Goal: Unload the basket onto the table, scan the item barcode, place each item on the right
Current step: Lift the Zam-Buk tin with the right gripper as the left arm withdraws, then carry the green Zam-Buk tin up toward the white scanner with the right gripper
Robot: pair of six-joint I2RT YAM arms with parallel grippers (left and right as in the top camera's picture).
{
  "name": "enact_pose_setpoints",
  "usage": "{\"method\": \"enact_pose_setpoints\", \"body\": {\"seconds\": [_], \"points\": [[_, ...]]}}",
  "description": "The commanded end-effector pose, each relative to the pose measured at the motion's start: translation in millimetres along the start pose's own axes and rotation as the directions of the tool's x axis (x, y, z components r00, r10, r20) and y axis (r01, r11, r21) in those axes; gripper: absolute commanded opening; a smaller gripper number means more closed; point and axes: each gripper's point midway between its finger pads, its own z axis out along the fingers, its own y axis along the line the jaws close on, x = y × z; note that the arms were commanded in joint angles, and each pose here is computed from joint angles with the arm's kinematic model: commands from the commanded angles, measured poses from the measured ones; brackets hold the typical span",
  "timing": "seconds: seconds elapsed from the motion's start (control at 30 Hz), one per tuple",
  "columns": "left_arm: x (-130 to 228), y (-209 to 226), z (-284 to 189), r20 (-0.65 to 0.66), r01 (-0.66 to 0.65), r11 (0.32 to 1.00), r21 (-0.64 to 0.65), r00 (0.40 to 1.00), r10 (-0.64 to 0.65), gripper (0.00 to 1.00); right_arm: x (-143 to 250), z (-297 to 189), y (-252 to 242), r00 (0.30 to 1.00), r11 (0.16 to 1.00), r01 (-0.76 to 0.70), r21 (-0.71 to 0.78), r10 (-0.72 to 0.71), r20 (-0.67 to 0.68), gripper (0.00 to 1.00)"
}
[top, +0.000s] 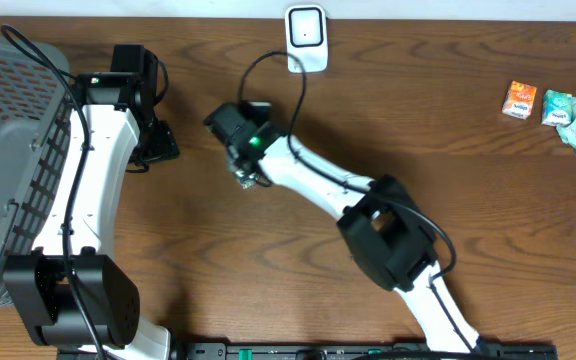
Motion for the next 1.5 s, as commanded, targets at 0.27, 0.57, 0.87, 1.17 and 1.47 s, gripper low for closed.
{"method": "enact_pose_setpoints", "body": {"seconds": [0.27,0.57,0.87,1.17,1.47], "points": [[-1.4,1.1,-3.2,0.007,0.021,1.000,0.000,1.000,-0.021,0.98,-12.1,-50.6,15.8,0.781,0.638,0.568,-0.520,-0.617,0.096,0.77],[-1.4,1.1,-3.2,0.007,0.021,1.000,0.000,1.000,-0.021,0.98,16.9,-18.2,38.9,0.628,0.459,0.712,-0.531,-0.755,0.190,0.90],[-1.4,1.1,-3.2,0.007,0.021,1.000,0.000,1.000,-0.021,0.98,10.2,21.3,-6.4,0.724,0.689,0.651,-0.318,-0.690,-0.013,0.81],[-1.4,1.1,-3.2,0.007,0.021,1.000,0.000,1.000,-0.021,0.98,-1.1,-10.3,-67.3,0.883,0.907,0.400,-0.134,-0.421,-0.206,0.78],[-1.4,1.1,-3.2,0.007,0.021,1.000,0.000,1.000,-0.021,0.98,-32.7,-42.5,-79.9,0.966,0.973,0.229,-0.025,-0.230,-0.120,0.74]]}}
